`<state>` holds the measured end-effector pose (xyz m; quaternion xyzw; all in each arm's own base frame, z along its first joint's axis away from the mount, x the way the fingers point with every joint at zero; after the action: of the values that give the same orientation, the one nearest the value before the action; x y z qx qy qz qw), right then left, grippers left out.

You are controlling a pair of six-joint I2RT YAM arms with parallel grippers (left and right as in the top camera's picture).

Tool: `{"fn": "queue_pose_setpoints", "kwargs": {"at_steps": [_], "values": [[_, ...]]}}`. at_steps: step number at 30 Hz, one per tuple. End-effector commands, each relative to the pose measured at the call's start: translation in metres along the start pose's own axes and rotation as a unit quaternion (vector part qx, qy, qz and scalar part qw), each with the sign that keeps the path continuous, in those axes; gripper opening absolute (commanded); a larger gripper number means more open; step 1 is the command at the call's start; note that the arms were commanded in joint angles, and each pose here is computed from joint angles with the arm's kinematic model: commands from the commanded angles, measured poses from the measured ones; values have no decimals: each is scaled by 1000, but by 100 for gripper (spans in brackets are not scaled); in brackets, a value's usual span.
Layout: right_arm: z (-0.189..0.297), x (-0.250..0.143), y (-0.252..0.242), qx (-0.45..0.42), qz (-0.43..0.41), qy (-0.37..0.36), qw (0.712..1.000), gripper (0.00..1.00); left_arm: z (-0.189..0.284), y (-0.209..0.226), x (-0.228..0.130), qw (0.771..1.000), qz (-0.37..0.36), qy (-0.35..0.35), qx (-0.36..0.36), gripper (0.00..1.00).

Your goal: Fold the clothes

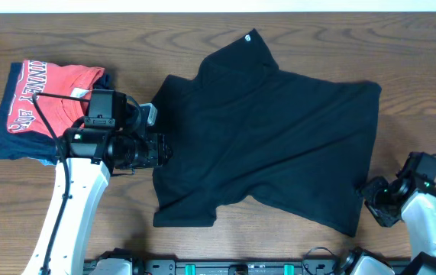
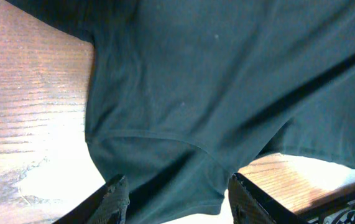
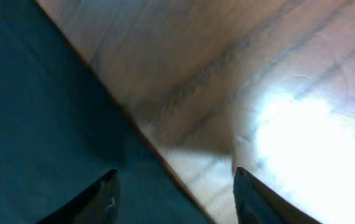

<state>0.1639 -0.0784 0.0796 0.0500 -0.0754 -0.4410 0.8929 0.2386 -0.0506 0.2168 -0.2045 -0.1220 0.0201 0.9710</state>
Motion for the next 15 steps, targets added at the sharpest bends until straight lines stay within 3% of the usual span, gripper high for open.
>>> {"fn": "queue_pose_setpoints", "kwargs": {"at_steps": [1,2,6,10,13,15], "values": [[-14,-15,2,38,16,20,999,56,7,-4,4,1000,-14,-14,-5,53],[-18,-17,2,46,16,21,999,56,7,-4,4,1000,-13,-13,-5,54],[-24,-20,7,86,31,17,996,37,7,-4,4,1000,-14,-13,-5,54],[-18,-11,21,145,71,0,987,28,7,-4,4,1000,-14,-13,-5,54],[-11,0,25,147,67,-16,987,2,7,-4,4,1000,-13,-13,-5,54],[-4,11,24,133,46,-35,989,1,7,-4,4,1000,-13,-13,-5,54]]}}
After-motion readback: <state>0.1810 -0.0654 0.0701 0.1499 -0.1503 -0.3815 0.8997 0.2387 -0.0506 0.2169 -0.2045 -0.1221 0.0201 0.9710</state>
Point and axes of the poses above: each gripper's point midway between its finger pads, its own z axis back along the fingers, its own y axis along the line the jaws close on, x = y × z, the point moved 8 cm from there along z, back along the fingers, and after that the axes turned 3 degrees about z, right-handed, at the moved point
